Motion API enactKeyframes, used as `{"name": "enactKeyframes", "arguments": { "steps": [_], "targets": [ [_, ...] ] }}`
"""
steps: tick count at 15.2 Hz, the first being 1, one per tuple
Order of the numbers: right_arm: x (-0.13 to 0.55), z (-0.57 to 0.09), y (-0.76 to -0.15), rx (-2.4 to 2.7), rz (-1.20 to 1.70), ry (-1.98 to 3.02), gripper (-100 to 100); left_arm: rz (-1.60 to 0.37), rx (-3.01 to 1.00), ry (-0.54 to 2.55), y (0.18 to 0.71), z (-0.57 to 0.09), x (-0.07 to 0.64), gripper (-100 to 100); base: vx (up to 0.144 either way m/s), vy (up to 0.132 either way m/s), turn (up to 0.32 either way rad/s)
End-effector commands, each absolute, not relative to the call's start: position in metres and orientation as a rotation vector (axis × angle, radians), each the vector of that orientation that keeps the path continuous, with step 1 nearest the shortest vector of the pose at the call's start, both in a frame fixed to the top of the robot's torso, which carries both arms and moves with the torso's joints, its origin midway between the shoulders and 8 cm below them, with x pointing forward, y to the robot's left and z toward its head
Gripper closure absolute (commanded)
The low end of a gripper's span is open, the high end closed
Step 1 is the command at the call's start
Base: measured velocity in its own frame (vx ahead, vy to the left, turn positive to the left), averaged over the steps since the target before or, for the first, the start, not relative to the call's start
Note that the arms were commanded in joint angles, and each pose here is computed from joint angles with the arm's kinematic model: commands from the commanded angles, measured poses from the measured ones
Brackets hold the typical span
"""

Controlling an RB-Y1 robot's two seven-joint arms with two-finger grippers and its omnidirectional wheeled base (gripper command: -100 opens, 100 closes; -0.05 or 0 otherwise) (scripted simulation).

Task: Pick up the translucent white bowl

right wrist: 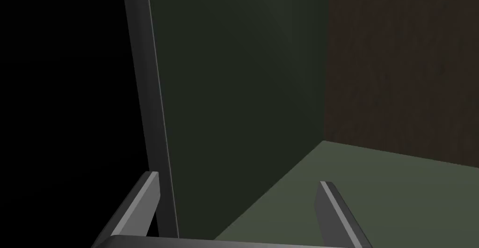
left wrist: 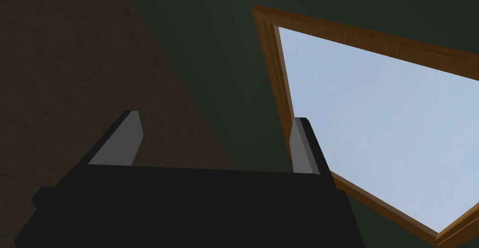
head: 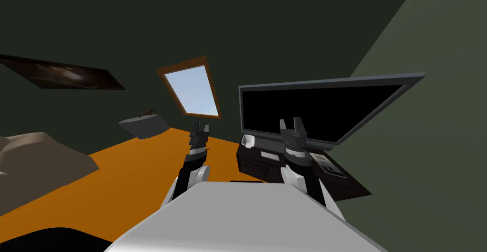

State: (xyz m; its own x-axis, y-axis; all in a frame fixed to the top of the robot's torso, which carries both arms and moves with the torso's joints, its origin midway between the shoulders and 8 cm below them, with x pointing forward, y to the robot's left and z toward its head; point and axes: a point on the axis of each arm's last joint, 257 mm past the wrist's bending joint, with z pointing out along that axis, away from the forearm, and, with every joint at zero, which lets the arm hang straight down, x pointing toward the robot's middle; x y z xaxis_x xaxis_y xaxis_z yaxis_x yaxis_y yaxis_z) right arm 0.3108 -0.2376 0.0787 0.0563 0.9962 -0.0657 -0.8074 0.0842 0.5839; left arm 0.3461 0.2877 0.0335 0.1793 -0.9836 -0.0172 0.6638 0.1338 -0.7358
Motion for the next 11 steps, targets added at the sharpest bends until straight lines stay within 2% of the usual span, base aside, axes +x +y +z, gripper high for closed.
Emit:
{"name": "enactKeyframes", "arguments": {
  "steps": [1, 4, 11],
  "targets": [
    [0.317, 0.070, -0.230, 0.431, 1.431, 0.584, -100, -1.298, -0.675, 0.586, 0.288, 0.034, 0.346, 0, -0.002, 0.021, 0.039],
    [0.325, 0.058, -0.221, 0.412, 1.414, 0.662, -100, -1.298, -0.675, 0.586, 0.288, 0.034, 0.346, 0, 0.001, 0.054, 0.042],
    [0.345, 0.015, -0.200, 0.359, 1.346, 0.885, -100, -1.298, -0.675, 0.585, 0.288, 0.034, 0.346, 0, 0.014, 0.091, 0.058]
  ]
}}
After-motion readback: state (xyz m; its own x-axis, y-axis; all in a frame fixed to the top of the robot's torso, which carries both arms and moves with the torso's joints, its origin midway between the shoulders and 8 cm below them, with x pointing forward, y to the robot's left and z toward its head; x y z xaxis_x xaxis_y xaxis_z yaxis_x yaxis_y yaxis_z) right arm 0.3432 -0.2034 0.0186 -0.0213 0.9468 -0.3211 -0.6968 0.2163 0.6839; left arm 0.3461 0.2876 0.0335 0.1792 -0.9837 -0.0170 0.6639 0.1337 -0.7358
